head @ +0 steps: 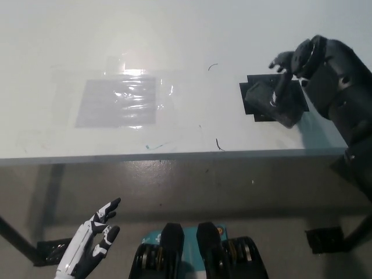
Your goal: A whiteboard eraser is kept on the black marked spot on the table infront of the robot and the robot uses its right hand to swipe it back and forth on the table twice to clean it
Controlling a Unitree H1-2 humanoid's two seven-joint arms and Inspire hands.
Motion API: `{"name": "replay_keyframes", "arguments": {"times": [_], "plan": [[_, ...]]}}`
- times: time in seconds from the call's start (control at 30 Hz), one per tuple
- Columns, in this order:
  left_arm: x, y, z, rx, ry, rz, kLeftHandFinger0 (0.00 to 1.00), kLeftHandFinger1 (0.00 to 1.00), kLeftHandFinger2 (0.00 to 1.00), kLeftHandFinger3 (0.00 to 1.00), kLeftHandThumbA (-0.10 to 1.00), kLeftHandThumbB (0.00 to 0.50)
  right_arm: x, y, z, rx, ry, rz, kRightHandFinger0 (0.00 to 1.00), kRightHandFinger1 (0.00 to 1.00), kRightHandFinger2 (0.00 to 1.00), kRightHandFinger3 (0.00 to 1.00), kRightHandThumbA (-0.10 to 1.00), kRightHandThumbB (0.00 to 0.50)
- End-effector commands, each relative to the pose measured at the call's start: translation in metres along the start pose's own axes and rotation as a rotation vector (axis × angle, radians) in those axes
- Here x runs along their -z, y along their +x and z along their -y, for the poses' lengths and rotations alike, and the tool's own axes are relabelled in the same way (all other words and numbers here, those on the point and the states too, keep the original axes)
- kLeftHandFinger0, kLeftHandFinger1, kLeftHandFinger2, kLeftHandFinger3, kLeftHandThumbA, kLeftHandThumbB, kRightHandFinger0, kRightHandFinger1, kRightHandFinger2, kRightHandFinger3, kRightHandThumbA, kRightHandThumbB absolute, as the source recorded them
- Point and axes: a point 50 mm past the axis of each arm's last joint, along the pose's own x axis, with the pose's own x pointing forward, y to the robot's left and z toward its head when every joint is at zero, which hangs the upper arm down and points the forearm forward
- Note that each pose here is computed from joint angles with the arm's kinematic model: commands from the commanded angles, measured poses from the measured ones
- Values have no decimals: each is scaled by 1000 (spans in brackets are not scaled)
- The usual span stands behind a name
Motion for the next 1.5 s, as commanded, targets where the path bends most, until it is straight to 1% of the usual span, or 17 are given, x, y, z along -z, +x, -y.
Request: {"name": "replay_keyframes", "arguments": {"times": [0.0,0.23,0.3,0.37,0.4,0.43,0.47,0.53,0.6,0.67,0.7,0.83,1.0,1.37,1.4,1.43,1.47], "plan": [[-8,2,-7,14,22,56,1000,1000,1000,1000,870,454,12,-5,18,91,-43,-108,1000,1000,1000,1000,1000,338],[-8,4,-7,16,30,54,1000,1000,1000,1000,873,460,35,7,1,-9,37,-53,1000,1000,1000,1000,1000,244],[-9,4,-7,17,34,51,1000,1000,1000,1000,875,461,36,9,0,88,37,-79,1000,1000,1000,1000,1000,330],[-9,5,-7,14,21,50,1000,1000,1000,1000,863,465,36,10,2,356,20,-70,1000,1000,1000,1000,734,381],[-9,6,-7,15,22,50,1000,1000,1000,1000,863,464,34,9,3,415,39,-52,843,962,971,1000,491,202],[-9,7,-7,16,20,51,1000,1000,1000,1000,862,464,32,8,6,470,41,-26,486,602,694,1000,259,199],[-9,8,-8,16,19,52,1000,1000,1000,1000,861,463,31,7,7,493,37,-16,330,413,528,1000,179,166],[-8,8,-8,17,17,53,1000,1000,1000,1000,858,464,27,5,10,520,43,-4,177,241,392,985,126,151],[-9,10,-7,22,22,59,1000,1000,1000,1000,842,466,23,2,16,562,45,22,120,174,318,835,156,169],[-10,10,-8,23,26,59,1000,1000,1000,1000,837,467,22,0,18,570,54,25,16,103,275,901,108,183],[-10,10,-8,23,28,57,1000,1000,1000,1000,833,473,22,0,19,575,59,28,1,11,195,879,104,182],[-12,12,-9,28,31,55,1000,1000,1000,1000,821,484,21,-3,25,586,74,34,0,39,223,953,68,205],[-13,13,-10,32,35,55,1000,1000,1000,1000,806,484,22,-4,28,603,89,43,0,0,118,836,0,208],[-16,17,-13,36,54,58,1000,1000,1000,1000,802,487,23,0,22,575,28,40,0,0,174,925,53,188],[-17,17,-13,36,53,55,1000,1000,1000,1000,799,486,20,2,14,555,-4,42,0,28,211,903,64,200],[-17,17,-13,37,54,54,1000,1000,1000,1000,798,485,20,3,13,552,-12,41,0,7,177,841,74,278],[-17,18,-14,37,59,59,1000,1000,1000,1000,797,483,15,6,3,532,-15,49,0,1,195,880,40,210]]}}
